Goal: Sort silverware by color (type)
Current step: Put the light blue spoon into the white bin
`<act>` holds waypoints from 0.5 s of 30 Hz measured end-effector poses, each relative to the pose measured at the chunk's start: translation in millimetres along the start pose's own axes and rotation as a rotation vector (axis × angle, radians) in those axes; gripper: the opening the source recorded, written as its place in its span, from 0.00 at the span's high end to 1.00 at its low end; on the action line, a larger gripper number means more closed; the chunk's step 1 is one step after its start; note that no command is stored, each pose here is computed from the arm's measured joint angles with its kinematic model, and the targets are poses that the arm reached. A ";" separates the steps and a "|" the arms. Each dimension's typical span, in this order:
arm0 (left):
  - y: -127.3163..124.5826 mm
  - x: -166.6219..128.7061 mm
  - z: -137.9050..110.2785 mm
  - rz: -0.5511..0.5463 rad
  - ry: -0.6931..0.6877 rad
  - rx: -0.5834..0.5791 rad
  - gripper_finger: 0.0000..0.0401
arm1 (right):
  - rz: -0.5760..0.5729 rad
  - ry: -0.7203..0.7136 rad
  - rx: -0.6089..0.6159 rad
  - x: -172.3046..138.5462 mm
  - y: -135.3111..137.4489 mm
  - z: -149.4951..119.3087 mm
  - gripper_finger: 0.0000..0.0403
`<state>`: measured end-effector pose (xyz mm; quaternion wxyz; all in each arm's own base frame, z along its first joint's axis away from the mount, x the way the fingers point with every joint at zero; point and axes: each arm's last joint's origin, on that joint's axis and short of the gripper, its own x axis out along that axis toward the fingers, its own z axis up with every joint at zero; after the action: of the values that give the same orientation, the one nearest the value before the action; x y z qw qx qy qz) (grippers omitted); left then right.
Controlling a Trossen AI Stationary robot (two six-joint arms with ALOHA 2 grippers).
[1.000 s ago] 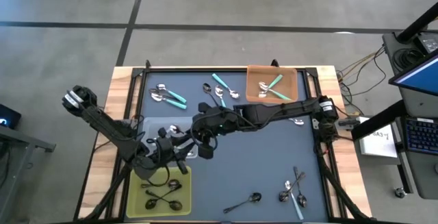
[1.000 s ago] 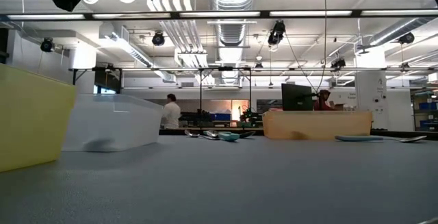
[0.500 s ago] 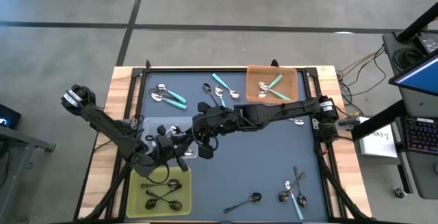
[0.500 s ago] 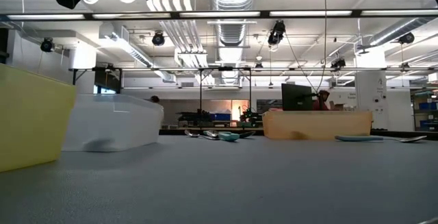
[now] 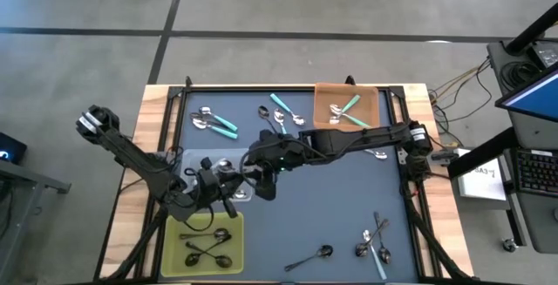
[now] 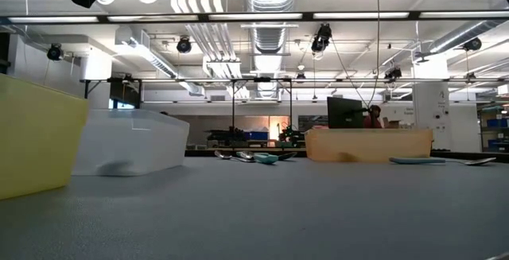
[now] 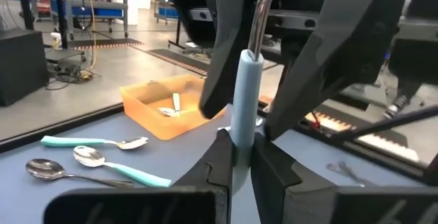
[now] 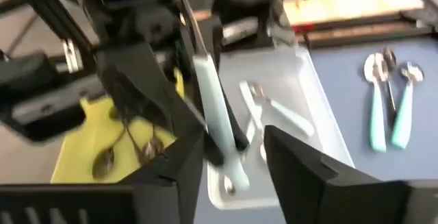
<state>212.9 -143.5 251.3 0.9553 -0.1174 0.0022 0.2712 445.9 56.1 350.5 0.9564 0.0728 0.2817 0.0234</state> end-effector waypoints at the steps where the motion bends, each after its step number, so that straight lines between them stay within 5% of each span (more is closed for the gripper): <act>1: 0.8 -0.2 -0.7 0.002 0.005 0.014 0.97 | -0.004 0.034 0.004 -2.0 -0.1 -1.4 0.61; 9: 21.0 -6.5 -6.4 0.002 0.125 0.066 0.97 | -0.045 0.214 0.087 -28.6 2.1 0.9 0.58; 15: 53.5 -17.9 -16.3 0.016 0.386 0.091 0.97 | -0.060 0.329 0.120 -38.7 13.4 -7.8 0.60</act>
<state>170.8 -112.3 224.7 0.9393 -0.1240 0.1982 0.2509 409.1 67.0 366.8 0.8917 0.1164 0.4373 -0.0104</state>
